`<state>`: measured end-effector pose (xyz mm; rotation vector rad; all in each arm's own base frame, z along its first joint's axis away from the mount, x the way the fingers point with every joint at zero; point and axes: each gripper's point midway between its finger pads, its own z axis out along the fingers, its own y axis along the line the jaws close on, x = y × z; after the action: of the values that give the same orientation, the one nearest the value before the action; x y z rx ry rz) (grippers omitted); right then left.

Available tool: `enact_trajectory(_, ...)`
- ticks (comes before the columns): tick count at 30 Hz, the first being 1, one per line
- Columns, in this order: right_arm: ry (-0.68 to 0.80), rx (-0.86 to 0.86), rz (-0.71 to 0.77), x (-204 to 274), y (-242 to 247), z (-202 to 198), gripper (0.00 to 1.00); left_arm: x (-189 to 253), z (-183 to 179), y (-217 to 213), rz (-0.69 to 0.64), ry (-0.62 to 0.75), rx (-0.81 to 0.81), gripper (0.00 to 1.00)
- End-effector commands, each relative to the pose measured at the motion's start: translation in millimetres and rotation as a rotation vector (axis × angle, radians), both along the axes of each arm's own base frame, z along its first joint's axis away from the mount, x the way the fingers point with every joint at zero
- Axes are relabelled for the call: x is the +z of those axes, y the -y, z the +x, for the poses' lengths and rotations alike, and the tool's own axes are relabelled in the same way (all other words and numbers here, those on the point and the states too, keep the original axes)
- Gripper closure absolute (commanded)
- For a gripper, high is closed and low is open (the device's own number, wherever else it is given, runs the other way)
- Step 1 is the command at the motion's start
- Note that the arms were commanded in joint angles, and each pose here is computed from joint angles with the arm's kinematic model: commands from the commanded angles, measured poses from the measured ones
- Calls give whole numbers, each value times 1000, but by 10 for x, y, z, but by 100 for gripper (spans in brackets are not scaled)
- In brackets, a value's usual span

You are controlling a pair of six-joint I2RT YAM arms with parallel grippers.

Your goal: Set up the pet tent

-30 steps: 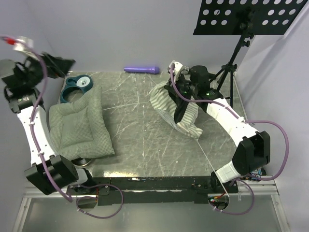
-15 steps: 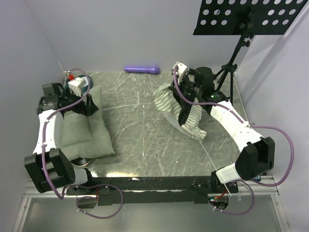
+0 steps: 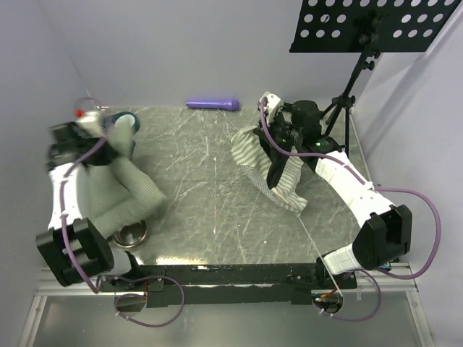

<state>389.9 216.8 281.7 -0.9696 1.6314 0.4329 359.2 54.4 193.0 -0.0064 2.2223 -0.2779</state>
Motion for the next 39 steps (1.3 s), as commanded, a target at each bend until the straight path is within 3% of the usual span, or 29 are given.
enact_trajectory(1, 90, -57, 36, 292, 87, 42, 100, 1021, -332, -281, -35, 242, 36, 99)
enact_trajectory(4, 72, -66, 47, 266, 86, 28, 100, 1070, -512, -457, 13, 222, 82, 99)
enact_trajectory(7, 62, -55, 83, 323, 53, -16, 100, 759, -574, -595, 21, 134, 146, 99)
enact_trajectory(11, 70, 9, 149, 506, -48, -151, 100, 448, -437, -320, -115, 110, 59, 99)
enact_trajectory(15, 90, 54, 205, 738, -114, -256, 100, 57, -208, 40, -161, 23, -31, 99)
enact_trajectory(16, 95, 61, 212, 779, -121, -274, 100, -3, -142, 60, -183, 26, -31, 94)
enact_trajectory(19, 103, 79, 228, 889, -134, -329, 100, 85, -52, 71, -361, 52, -41, 27)
enact_trajectory(21, 108, 71, 236, 952, -121, -340, 100, 475, -72, 60, -458, 205, -81, 2)
enact_trajectory(24, 100, 57, 255, 1008, -110, -349, 100, 1068, -206, 278, -430, 449, -225, 0)
enact_trajectory(29, 90, 39, 310, 1183, -112, -358, 100, 1407, -448, 770, -618, 577, -341, 0)
enact_trajectory(31, 93, 35, 326, 1277, -113, -349, 100, 1593, -490, 871, -651, 693, -348, 0)
enact_trajectory(36, 78, 43, 348, 1398, -155, -358, 100, 1884, -450, 1261, -706, 763, -415, 2)
enact_trajectory(39, 80, 65, 352, 1440, -206, -393, 100, 2042, -347, 1402, -755, 800, -407, 8)
